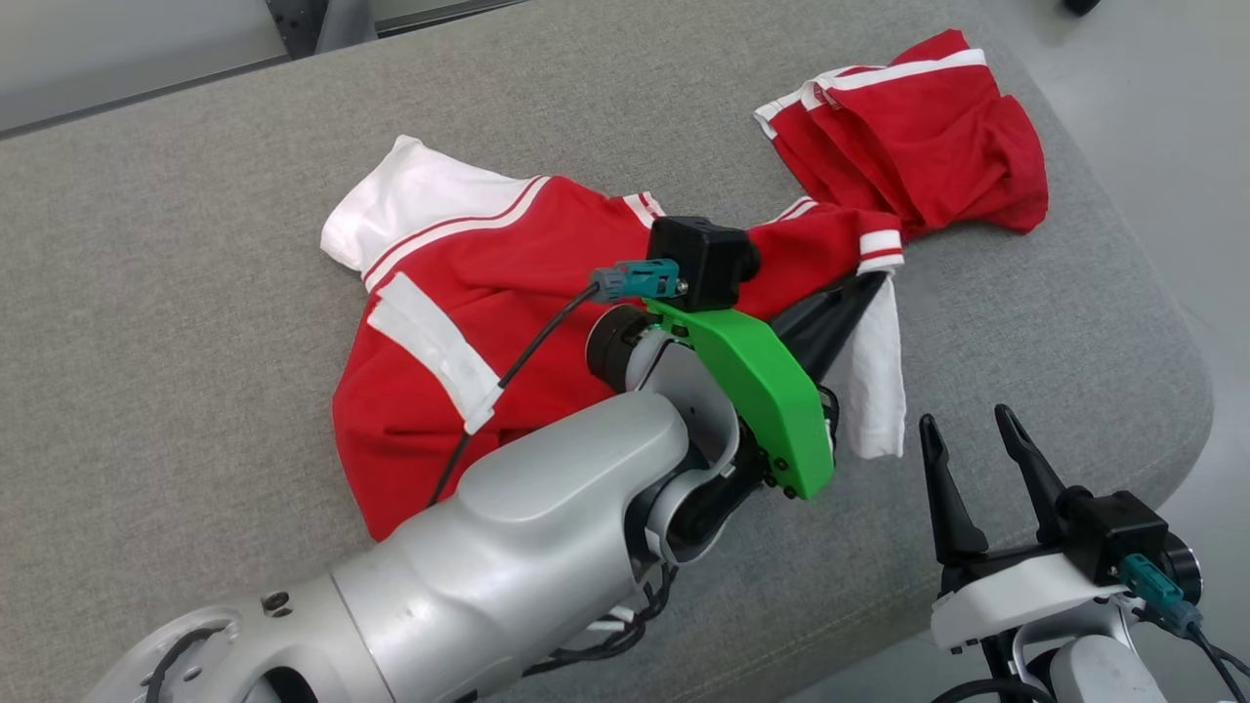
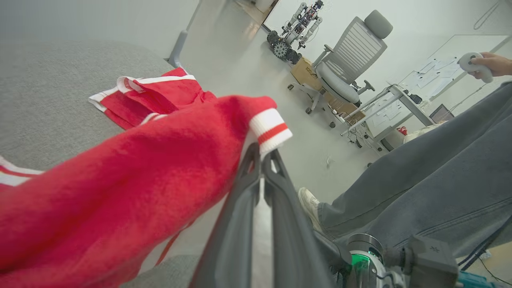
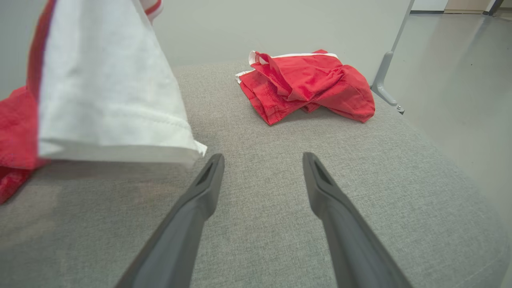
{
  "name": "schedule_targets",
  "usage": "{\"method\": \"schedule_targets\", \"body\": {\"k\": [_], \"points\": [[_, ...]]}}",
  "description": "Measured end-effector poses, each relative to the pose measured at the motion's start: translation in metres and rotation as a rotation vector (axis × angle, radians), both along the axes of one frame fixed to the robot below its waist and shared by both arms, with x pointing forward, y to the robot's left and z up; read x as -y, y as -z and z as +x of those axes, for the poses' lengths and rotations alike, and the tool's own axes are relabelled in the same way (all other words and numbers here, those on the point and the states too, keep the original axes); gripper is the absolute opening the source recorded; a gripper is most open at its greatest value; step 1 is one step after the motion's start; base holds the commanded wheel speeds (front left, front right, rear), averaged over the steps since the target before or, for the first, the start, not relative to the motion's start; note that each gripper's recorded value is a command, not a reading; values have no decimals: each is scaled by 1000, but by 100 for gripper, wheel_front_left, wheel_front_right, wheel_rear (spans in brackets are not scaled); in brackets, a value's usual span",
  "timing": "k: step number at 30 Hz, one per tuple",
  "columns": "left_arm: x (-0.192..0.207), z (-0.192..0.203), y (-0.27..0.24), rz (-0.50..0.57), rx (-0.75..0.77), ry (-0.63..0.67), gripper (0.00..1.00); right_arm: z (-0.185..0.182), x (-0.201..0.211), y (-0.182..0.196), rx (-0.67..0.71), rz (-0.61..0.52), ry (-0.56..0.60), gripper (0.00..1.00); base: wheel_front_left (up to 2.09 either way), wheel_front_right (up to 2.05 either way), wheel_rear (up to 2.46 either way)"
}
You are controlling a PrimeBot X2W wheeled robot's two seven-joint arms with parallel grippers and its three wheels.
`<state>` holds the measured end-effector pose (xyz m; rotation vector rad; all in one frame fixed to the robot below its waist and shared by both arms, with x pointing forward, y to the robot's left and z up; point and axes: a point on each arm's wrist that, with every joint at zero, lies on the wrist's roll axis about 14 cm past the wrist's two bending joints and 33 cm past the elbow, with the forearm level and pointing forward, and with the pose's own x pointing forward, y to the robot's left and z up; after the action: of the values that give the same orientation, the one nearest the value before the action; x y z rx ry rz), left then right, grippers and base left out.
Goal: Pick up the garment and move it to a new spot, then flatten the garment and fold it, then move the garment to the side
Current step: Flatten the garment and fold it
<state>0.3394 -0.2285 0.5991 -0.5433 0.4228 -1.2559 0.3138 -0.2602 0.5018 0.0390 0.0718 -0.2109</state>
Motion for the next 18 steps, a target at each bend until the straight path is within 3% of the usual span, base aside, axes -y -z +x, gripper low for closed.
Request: {"method": "schedule_targets", "body": {"k": [1, 13, 18], "points": [[-1, 4, 1, -2, 8, -19, 100, 0, 0, 0, 1, 4, 0, 100, 0, 0, 0], [-23, 8, 8, -6, 81, -120, 100, 0, -2, -1, 15, 24, -4, 100, 0, 0, 0], [-79, 35, 26, 68, 136, -310, 100, -6, -3, -5, 27, 14, -8, 100, 0, 0, 0]]}}
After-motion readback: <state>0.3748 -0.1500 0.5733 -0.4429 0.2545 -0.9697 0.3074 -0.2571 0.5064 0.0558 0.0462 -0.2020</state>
